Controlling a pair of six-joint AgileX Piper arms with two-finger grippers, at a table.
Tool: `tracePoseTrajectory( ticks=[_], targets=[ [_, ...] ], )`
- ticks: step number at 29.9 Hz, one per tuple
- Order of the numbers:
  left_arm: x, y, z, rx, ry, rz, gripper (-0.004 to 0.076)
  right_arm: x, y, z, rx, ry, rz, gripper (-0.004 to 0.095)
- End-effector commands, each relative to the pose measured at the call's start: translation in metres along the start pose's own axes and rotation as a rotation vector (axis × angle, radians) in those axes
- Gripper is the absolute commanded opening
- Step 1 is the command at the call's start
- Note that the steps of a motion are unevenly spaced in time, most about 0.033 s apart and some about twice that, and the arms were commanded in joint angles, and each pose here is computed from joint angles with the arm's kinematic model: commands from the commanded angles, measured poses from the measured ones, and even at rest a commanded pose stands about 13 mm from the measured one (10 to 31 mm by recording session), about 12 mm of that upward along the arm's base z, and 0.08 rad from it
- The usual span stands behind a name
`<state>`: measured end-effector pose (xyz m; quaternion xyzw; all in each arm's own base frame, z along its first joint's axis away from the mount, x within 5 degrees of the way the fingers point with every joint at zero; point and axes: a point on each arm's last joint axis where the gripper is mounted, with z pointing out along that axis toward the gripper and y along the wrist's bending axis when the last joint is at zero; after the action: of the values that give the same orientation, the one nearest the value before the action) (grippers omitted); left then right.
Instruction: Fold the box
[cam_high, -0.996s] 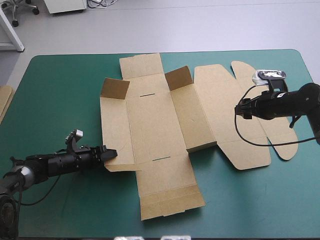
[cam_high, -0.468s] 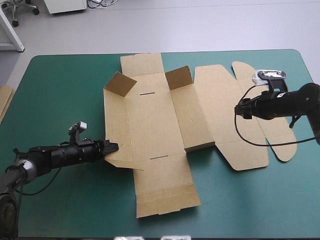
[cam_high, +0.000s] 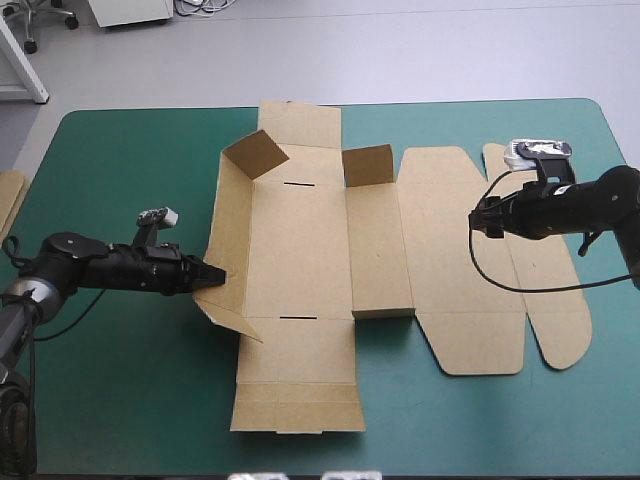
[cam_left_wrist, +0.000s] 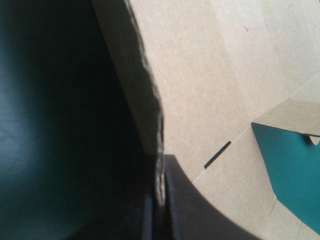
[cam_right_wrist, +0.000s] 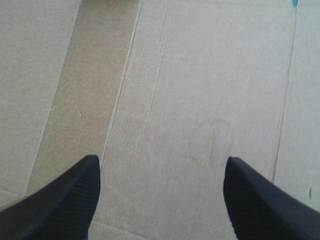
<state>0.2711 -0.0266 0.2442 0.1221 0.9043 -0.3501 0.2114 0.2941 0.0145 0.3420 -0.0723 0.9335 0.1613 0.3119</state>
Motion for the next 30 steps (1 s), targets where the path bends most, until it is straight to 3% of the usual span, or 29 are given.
tracePoseTrajectory(
  ticks=[1,4,13,30],
  targets=[
    [-0.019,-0.025,-0.022,0.055,0.033,0.112,-0.001,-0.011,0.006,-0.018,-0.006,-0.094,-0.013,0.0656],
    [-0.031,-0.033,-0.035,0.051,0.066,0.172,-0.001,-0.011,0.007,-0.018,-0.02,-0.101,-0.009,0.0656],
    [-0.073,-0.048,-0.068,-0.156,0.049,0.32,-0.0008,-0.009,0.012,-0.018,-0.066,-0.072,-0.003,0.0656],
    [-0.131,-0.112,-0.077,-0.481,0.075,0.87,0.0001,-0.021,0.012,-0.037,0.009,-0.086,-0.063,0.0597]
  ],
)
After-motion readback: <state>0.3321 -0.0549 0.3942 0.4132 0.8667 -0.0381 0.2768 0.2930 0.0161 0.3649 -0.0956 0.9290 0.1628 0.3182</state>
